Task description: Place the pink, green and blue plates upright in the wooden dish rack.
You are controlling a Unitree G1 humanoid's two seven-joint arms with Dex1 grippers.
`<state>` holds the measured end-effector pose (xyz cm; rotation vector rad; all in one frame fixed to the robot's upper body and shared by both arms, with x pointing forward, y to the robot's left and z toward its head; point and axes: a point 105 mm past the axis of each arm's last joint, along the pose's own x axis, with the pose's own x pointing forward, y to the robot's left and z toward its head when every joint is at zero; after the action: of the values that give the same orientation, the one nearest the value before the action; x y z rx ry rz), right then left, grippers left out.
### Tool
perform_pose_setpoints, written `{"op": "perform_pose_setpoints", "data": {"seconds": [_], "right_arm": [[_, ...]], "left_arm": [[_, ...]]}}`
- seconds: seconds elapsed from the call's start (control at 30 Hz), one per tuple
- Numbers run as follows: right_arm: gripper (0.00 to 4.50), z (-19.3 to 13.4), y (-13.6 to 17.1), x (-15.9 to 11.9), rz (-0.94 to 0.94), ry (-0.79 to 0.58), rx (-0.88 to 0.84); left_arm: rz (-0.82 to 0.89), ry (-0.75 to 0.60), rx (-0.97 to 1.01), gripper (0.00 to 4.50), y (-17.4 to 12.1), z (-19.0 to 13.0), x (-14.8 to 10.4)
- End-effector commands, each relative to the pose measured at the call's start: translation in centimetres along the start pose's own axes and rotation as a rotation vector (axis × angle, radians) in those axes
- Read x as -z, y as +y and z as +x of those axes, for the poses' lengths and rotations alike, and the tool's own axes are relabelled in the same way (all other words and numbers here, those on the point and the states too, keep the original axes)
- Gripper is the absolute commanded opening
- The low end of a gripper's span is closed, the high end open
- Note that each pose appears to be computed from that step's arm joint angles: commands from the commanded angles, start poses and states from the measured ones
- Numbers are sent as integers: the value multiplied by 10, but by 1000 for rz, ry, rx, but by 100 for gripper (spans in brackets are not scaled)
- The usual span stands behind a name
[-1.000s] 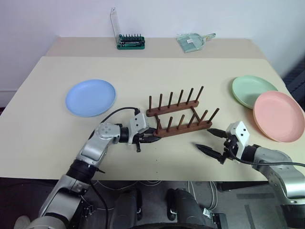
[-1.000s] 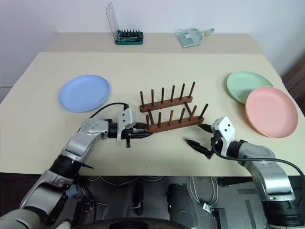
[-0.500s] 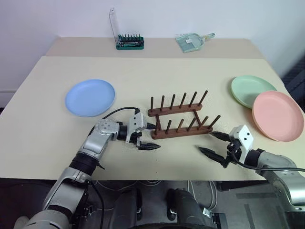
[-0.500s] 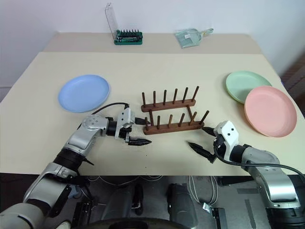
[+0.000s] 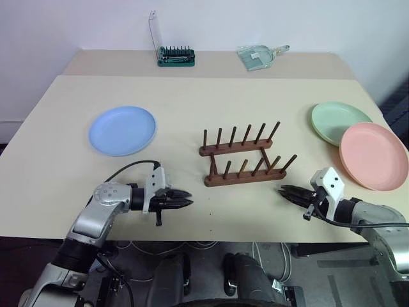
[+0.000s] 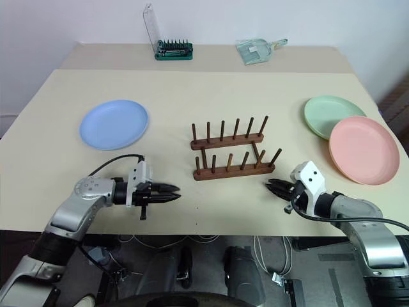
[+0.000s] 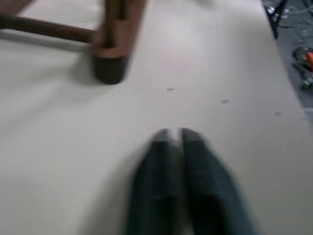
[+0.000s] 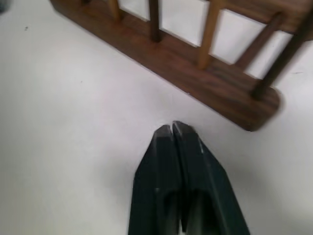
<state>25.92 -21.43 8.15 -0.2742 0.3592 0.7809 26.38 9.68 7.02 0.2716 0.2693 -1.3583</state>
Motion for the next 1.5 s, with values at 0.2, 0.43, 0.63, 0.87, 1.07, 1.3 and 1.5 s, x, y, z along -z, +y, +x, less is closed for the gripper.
{"op": "perform_pose_setpoints", "data": {"seconds": [0.2,0.43,0.63,0.87,1.07,1.3,1.5], "right_arm": [[0,19,-12,-9,-96,-12,82],[0,39,-29,-19,-172,-35,167],[0,51,-40,-28,-191,-58,203],[0,69,-53,-44,-194,-111,227],[0,75,-58,-51,-202,-132,229],[0,74,-59,-49,-203,-134,230],[0,62,-57,-50,-224,-142,227]], "left_arm": [[31,-10,-185,2,19,37,-8],[4,-37,-420,2,47,36,-5],[26,-49,-565,2,71,32,-9],[4,-72,-606,2,88,32,-12],[3,-74,-606,2,91,35,-10],[-13,-80,-649,2,99,32,-10],[-5,-100,-626,2,94,31,-14]]}}
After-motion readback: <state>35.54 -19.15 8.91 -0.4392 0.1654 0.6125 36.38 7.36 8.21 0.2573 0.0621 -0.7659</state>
